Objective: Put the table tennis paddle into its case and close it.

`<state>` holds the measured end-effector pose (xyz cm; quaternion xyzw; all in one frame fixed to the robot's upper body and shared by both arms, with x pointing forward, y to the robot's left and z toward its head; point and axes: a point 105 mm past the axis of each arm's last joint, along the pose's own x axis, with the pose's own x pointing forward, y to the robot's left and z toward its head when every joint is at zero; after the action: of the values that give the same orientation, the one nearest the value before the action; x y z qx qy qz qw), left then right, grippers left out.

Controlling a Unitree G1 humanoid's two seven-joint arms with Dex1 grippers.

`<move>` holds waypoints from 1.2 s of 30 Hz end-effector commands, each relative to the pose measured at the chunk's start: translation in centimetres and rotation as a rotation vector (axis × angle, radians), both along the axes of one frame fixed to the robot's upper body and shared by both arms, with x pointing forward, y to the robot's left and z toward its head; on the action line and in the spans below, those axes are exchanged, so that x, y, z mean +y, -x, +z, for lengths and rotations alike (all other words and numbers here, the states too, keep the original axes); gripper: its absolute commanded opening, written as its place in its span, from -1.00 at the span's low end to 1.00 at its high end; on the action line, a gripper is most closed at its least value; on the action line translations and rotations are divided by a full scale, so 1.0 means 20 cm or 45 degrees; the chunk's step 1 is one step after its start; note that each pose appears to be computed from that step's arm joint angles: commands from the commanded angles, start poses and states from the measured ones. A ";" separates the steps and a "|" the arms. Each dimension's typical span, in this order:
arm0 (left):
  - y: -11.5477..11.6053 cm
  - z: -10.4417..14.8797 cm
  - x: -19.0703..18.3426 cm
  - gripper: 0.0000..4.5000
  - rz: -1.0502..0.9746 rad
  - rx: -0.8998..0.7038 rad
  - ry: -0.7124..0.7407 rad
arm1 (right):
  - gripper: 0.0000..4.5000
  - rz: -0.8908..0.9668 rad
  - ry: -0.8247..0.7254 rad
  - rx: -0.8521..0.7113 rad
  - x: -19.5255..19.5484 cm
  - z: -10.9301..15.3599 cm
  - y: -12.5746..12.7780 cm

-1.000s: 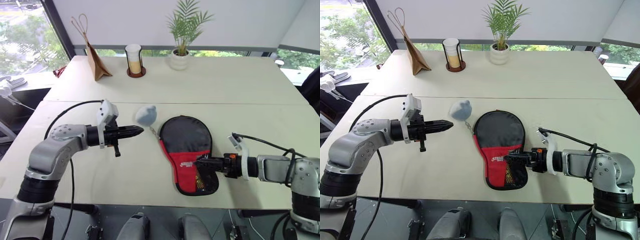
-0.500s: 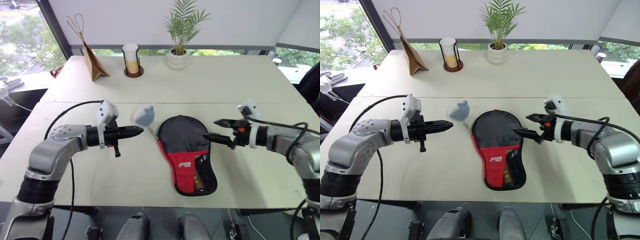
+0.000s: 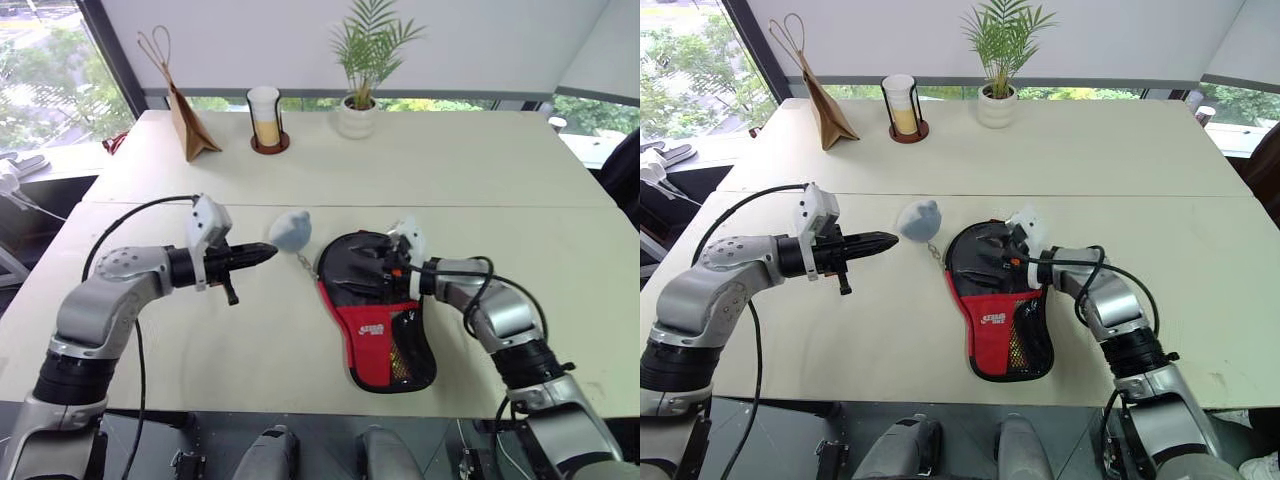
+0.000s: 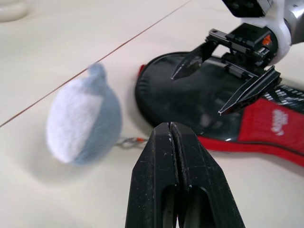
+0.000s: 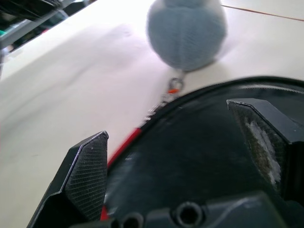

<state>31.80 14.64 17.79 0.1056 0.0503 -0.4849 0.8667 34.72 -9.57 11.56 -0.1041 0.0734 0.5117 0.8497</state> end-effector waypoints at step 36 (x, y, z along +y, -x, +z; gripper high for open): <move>-0.45 -0.06 -0.04 0.98 -0.075 -0.129 -0.293 | 1.00 -0.002 0.272 0.029 -0.04 -0.24 -0.04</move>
<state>40.14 13.87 15.29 0.2042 0.0811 -0.5073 0.8333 35.96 -9.67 9.58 -0.1760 0.0860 0.5144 0.8349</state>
